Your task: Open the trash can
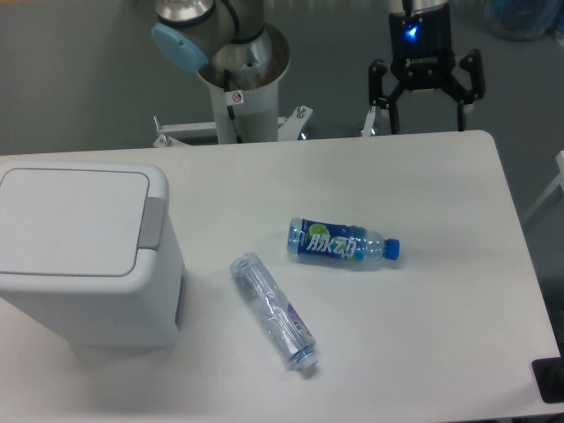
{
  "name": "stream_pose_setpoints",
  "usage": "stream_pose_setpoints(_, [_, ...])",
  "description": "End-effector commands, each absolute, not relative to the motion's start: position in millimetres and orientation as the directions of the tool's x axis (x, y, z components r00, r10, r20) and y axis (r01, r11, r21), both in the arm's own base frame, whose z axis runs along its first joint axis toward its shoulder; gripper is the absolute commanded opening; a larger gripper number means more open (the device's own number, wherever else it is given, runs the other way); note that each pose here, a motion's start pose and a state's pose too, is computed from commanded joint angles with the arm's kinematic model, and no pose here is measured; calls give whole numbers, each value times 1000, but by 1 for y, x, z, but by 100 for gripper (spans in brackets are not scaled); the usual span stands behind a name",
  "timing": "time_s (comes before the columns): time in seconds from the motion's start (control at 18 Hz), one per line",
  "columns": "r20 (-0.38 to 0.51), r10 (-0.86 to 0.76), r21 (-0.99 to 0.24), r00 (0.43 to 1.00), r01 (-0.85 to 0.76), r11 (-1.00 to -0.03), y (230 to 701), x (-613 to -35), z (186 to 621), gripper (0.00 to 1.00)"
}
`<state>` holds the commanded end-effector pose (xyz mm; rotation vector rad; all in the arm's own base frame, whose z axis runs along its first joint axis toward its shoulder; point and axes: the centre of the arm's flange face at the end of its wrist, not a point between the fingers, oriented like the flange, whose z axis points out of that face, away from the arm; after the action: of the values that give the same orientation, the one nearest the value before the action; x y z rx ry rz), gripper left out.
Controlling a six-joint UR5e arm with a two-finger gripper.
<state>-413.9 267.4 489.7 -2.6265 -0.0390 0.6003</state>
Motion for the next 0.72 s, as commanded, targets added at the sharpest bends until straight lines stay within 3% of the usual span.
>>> stream_pose_setpoints(0.44, [-397,100,-427,912,-87,-900,278,-405,484,100])
stream_pose_setpoints(0.72, [-311,213,-490,926,36,-871,298,-390,484,100])
